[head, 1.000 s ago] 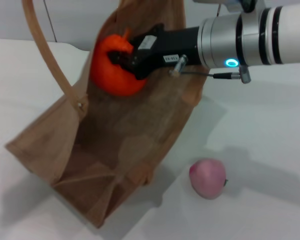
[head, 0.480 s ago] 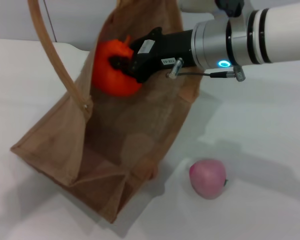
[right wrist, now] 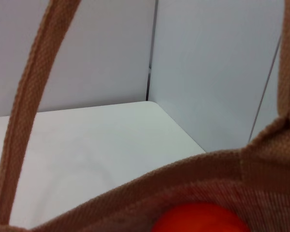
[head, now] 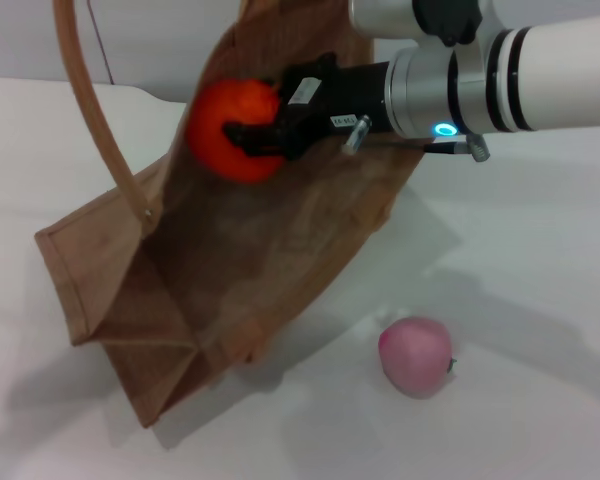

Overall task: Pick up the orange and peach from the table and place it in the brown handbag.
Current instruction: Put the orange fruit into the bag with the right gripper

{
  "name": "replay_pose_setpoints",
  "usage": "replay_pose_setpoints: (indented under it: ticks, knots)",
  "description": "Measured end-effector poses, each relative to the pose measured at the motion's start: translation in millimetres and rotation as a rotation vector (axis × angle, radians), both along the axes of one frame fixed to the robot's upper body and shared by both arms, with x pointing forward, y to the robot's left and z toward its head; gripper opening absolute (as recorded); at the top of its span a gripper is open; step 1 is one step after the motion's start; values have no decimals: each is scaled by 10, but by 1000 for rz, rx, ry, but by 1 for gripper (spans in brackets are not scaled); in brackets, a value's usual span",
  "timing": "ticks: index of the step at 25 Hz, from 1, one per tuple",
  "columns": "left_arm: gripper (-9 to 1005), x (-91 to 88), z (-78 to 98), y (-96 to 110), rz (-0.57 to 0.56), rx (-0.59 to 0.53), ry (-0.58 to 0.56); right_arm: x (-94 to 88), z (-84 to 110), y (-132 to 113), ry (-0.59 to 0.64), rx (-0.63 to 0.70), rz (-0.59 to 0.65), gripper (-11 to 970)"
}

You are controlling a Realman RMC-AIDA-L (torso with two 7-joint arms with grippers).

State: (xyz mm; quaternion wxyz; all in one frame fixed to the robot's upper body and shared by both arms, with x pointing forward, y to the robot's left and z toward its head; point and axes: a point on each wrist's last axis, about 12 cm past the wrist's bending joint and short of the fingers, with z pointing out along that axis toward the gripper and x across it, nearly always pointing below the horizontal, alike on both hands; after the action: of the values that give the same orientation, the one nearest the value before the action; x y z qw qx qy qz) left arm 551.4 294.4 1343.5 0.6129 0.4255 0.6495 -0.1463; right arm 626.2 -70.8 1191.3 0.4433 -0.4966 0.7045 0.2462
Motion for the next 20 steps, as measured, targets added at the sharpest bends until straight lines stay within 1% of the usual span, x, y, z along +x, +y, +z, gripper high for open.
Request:
replay_pose_setpoints:
  ticks: [7, 9, 12, 15, 17, 20]
  knots:
    - [114, -15, -51, 84, 35, 1, 12, -52, 45, 20, 11, 11, 23, 683]
    - [113, -19, -66, 106, 44, -1, 14, -76, 66, 20, 20, 18, 32, 703]
    - [113, -13, -83, 153, 75, -8, 14, -137, 82, -2, 67, 14, 68, 734]
    - [113, -2, -111, 217, 122, -12, 17, -232, 124, -86, 111, 12, 94, 734]
    - [113, -6, -133, 253, 142, -10, 21, -288, 142, -199, 125, -4, 77, 735]
    - [113, -6, -157, 290, 162, -10, 22, -373, 220, -427, 120, -59, 14, 735]
